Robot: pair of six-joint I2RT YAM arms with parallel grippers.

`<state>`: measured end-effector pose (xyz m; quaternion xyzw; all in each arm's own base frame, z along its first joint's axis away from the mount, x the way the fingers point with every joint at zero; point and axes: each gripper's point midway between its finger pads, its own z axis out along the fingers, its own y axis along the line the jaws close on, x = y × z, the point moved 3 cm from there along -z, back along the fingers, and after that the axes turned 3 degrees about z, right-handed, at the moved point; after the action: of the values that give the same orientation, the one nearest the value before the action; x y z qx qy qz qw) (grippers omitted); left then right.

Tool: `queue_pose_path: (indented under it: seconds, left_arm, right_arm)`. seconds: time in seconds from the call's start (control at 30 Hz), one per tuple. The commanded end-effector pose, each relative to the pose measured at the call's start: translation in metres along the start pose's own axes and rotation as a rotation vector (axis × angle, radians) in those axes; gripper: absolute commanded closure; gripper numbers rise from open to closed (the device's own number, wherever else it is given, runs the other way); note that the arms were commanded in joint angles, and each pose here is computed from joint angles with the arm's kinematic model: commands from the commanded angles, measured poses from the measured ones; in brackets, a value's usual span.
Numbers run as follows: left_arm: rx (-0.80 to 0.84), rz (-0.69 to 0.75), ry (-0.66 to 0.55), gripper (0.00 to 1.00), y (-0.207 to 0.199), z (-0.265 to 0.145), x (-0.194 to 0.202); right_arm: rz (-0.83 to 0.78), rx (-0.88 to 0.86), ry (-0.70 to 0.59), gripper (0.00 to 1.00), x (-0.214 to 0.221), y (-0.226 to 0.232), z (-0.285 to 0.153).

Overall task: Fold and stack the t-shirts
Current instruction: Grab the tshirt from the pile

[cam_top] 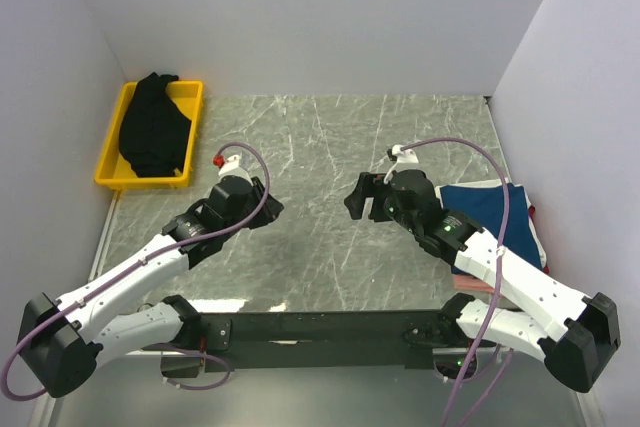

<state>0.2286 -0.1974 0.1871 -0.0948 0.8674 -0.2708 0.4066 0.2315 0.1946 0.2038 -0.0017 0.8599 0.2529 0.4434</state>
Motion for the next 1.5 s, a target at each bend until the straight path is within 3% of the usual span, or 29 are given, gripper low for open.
queue_pose_path:
  seconds: [0.0, 0.23, 0.33, 0.43, 0.6, 0.77, 0.93, 1.17, 1.47]
  left_arm:
    - [0.026, -0.034, -0.079, 0.68, -0.014, -0.007, -0.024]
    - [-0.014, -0.051, -0.114, 0.6, -0.012, -0.008, -0.033]
    - [-0.062, -0.042, -0.159, 0.5, -0.009, -0.009, -0.045]
    - [-0.155, -0.046, -0.209, 0.38, 0.003, -0.009, -0.072]
    - [-0.227, -0.127, -0.272, 0.37, 0.032, -0.003, -0.14]
    - [-0.39, -0.189, -0.372, 0.36, 0.082, 0.001, -0.211]
    - [-0.576, -0.29, -0.432, 0.36, 0.154, 0.008, -0.251]
    - [-0.819, -0.347, -0.373, 0.35, 0.251, 0.05, -0.274]
    - [-1.041, -0.352, -0.265, 0.35, 0.33, 0.089, -0.271]
  right_arm:
    - [-0.03, -0.022, -0.002, 0.1, 0.001, 0.002, -0.003]
    - [-0.035, -0.034, 0.006, 0.1, 0.004, 0.0, -0.01]
    - [-0.034, -0.045, 0.017, 0.1, 0.006, 0.001, -0.012]
    - [-0.036, -0.047, 0.017, 0.1, 0.006, 0.001, -0.013]
    - [-0.032, -0.05, 0.015, 0.1, 0.005, 0.002, -0.017]
    - [-0.028, -0.058, 0.017, 0.1, 0.008, 0.001, -0.018]
    - [-0.029, -0.054, 0.034, 0.1, 0.013, -0.002, -0.017]
    - [-0.034, -0.08, 0.055, 0.1, 0.017, 0.002, -0.017]
    - [-0.041, -0.079, 0.08, 0.1, 0.022, 0.002, -0.01]
